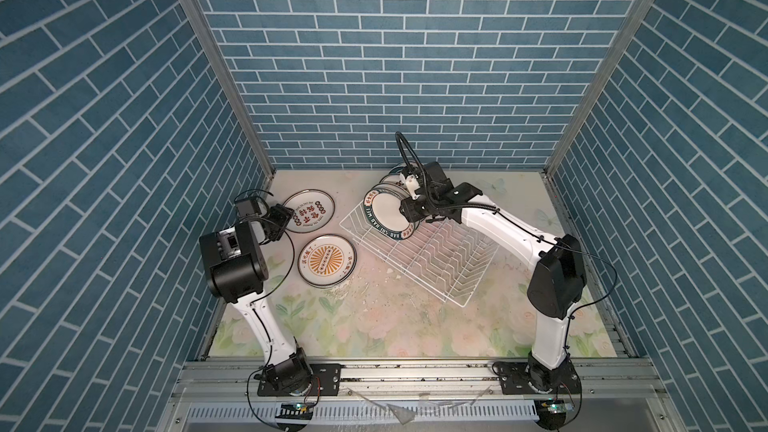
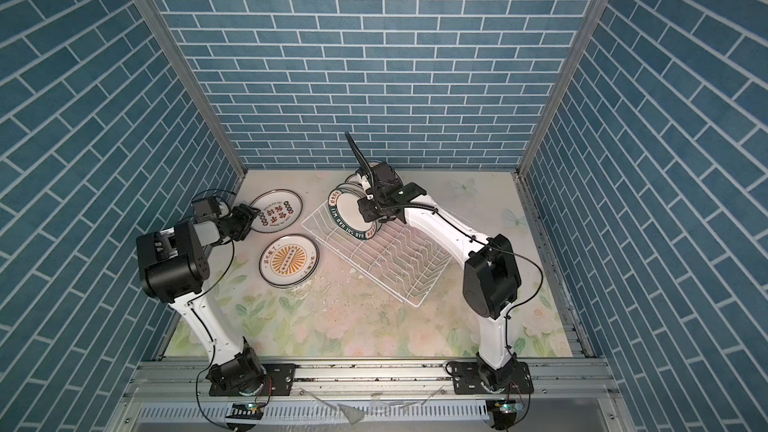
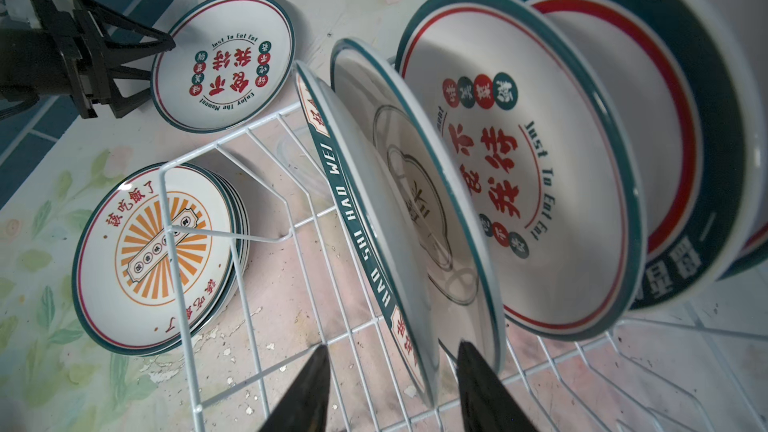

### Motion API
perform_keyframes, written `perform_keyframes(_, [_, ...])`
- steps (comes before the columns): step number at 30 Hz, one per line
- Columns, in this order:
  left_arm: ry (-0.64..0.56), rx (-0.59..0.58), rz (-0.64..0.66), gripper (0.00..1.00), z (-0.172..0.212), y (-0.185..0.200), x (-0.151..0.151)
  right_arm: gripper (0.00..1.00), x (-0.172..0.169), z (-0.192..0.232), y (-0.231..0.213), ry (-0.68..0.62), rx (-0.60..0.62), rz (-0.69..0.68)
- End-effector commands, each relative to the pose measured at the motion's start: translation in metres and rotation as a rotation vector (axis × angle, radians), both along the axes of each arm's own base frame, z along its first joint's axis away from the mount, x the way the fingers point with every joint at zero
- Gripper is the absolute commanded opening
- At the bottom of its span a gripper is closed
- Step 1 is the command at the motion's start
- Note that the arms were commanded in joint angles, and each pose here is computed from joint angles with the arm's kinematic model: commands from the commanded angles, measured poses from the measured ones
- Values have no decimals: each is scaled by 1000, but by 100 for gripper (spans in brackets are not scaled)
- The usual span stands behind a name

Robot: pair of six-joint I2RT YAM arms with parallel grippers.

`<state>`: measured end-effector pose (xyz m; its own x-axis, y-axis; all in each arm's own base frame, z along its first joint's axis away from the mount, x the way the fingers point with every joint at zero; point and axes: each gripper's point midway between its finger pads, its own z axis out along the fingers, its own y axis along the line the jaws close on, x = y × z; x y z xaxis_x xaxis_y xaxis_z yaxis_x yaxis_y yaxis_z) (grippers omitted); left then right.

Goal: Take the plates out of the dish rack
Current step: 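Release red-text plate on table with left gripper while right grips green-rim plate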

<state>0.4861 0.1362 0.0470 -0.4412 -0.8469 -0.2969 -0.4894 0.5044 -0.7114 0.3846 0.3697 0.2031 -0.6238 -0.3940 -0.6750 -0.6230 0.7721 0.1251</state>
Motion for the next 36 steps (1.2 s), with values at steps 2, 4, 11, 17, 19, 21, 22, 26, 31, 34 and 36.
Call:
perform_keyframes(2, [58,2,51,94,-2,12,-24,49,4,1,10,-11,-25,62])
perform_keyframes(4, [61,3,53,94,-1,13,-29,49,6,-2,13,-6,-35,70])
perform_keyframes(11, [67,-13,44,99,5,0,-50,41,14,-17,20,15,-56,92])
perform_keyframes(17, [40,3,22,99,27,-21,-72,30,11,-22,25,34,-52,130])
perform_keyframes(19, [48,30,-7,99,34,-33,-79,27,9,-24,26,37,-54,144])
perform_keyframes(21, [49,60,-39,99,42,-47,-86,23,8,-24,25,33,-61,154])
perform_keyframes(22, [48,72,-52,99,45,-53,-88,21,8,-25,25,32,-65,158])
perform_keyframes(26, [41,136,-149,99,61,-86,-94,12,8,-26,22,17,-90,170])
perform_keyframes(31, [-1,206,-219,99,80,-115,-102,3,7,-20,16,-11,-115,182])
perform_keyframes(34, [-31,233,-235,99,90,-123,-110,0,8,-12,12,-43,-126,174])
perform_keyframes(36, [-47,252,-251,99,97,-129,-117,0,7,-5,11,-70,-132,179])
